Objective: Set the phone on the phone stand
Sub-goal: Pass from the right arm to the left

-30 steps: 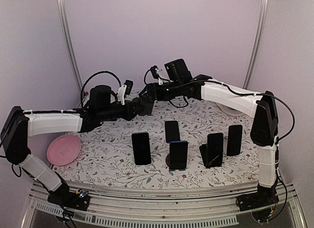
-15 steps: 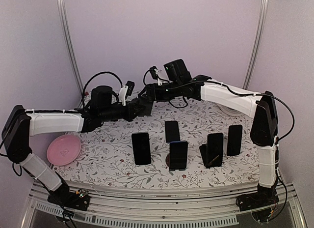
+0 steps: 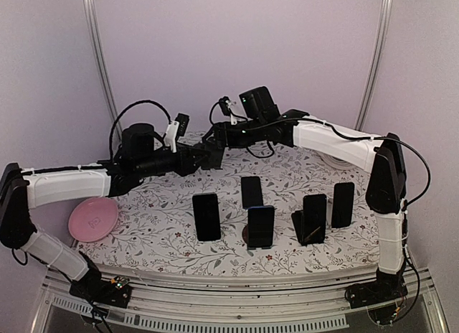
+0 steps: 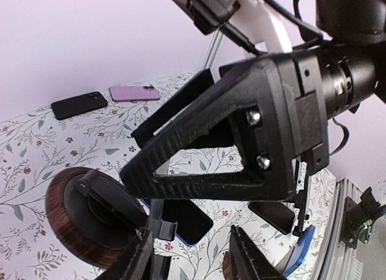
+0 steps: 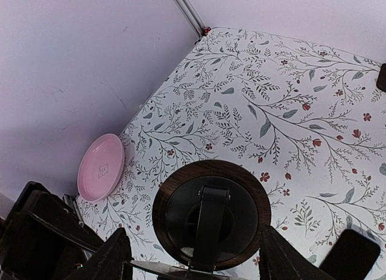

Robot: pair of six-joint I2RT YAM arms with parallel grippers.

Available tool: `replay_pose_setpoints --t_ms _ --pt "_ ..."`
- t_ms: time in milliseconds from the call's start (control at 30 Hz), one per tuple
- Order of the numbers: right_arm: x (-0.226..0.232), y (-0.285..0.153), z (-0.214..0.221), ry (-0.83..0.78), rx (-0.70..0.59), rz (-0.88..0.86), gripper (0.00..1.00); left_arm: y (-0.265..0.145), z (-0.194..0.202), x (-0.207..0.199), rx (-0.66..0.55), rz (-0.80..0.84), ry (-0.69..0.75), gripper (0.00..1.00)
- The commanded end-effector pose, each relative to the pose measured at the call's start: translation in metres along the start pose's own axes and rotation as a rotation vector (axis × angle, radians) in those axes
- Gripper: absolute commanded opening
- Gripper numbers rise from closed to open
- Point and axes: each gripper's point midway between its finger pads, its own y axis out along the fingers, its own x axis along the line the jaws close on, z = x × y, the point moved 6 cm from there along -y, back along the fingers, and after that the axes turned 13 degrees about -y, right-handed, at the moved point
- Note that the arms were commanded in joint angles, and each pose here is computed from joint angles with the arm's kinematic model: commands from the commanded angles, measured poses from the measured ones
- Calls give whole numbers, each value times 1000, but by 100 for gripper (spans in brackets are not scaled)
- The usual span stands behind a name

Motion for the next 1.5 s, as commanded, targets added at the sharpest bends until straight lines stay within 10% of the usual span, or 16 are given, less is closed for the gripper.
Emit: replay_pose_setpoints --t_ms 0,533,800,1300,1467 --pt "10 -3 -16 -28 -51 -25 40 -14 -3 10 -25 -64 16 44" --pt "13 1 -10 -22 -28 -53 40 16 -2 14 55 65 61 28" --pt "12 3 -7 -24 -20 -55 41 20 -1 15 56 75 59 0" --pt "8 -7 -11 -60 -41 -5 100 -11 19 52 23 28 -41 0" --pt "3 -13 -10 -61 -48 4 99 -27 28 64 17 -28 -78 0"
